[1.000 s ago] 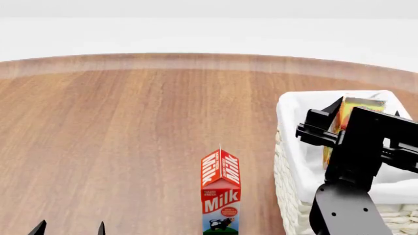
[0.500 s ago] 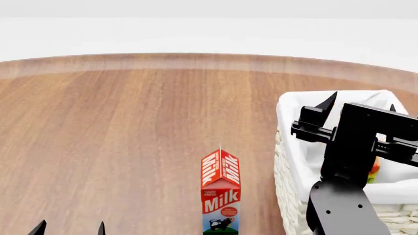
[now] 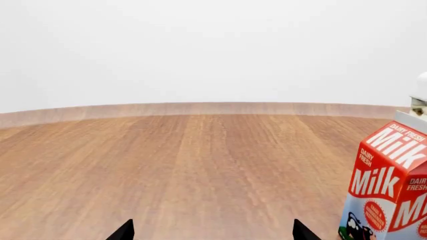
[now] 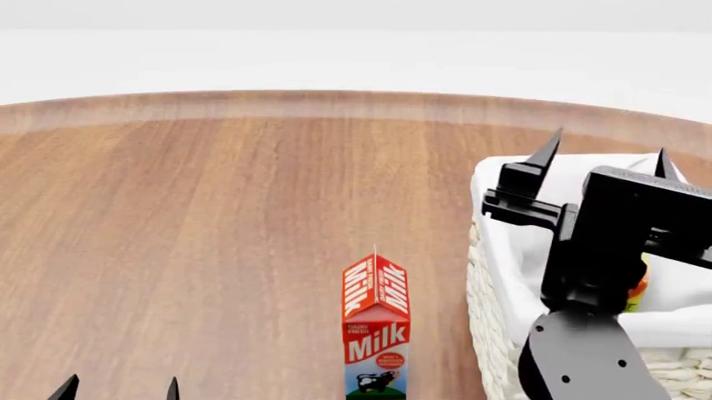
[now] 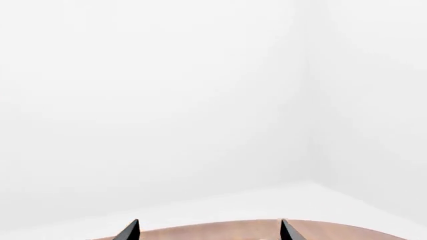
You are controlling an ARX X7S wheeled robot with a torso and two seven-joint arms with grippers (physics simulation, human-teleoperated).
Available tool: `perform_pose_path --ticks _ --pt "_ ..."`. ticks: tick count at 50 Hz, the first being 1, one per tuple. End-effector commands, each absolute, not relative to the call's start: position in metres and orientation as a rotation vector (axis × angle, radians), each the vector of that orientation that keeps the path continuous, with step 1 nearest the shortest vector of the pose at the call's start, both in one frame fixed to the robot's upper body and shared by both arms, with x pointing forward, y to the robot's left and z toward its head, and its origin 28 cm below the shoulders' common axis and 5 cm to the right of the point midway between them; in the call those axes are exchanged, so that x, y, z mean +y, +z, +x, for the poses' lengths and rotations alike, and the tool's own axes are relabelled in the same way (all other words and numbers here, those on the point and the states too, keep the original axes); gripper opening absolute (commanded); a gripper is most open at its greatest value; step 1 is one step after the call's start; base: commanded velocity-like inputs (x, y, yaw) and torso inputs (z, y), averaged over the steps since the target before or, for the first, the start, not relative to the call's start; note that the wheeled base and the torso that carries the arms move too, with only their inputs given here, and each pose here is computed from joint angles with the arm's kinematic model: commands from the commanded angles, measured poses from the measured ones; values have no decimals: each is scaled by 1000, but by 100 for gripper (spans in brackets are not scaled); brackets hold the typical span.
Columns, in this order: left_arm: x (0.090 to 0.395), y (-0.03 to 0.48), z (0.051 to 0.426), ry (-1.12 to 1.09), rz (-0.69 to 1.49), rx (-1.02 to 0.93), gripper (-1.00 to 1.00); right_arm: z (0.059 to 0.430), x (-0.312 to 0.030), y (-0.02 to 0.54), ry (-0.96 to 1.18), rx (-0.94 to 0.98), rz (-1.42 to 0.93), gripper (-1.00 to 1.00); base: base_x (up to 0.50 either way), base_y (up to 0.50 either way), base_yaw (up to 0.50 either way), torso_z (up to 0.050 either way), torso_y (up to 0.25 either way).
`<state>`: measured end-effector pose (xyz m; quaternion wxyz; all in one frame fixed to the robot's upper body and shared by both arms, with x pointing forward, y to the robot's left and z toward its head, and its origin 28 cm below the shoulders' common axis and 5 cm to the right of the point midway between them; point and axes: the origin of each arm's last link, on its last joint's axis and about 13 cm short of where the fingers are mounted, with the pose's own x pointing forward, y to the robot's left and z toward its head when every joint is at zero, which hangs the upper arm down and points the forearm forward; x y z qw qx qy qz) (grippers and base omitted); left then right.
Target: Pick up the orange juice, and put it in the basket.
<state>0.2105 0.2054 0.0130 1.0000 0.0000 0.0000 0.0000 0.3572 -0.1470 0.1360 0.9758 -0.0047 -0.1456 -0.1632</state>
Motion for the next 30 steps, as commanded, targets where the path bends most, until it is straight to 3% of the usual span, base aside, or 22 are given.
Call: perform_pose_path --ticks 1,30 --pt "205 13 211 0 0 0 100 342 -144 144 -275 -357 24 100 0 0 0 0 0" --pt "205 13 211 0 0 0 100 302 -127 156 -131 -476 49 100 0 0 0 0 0"
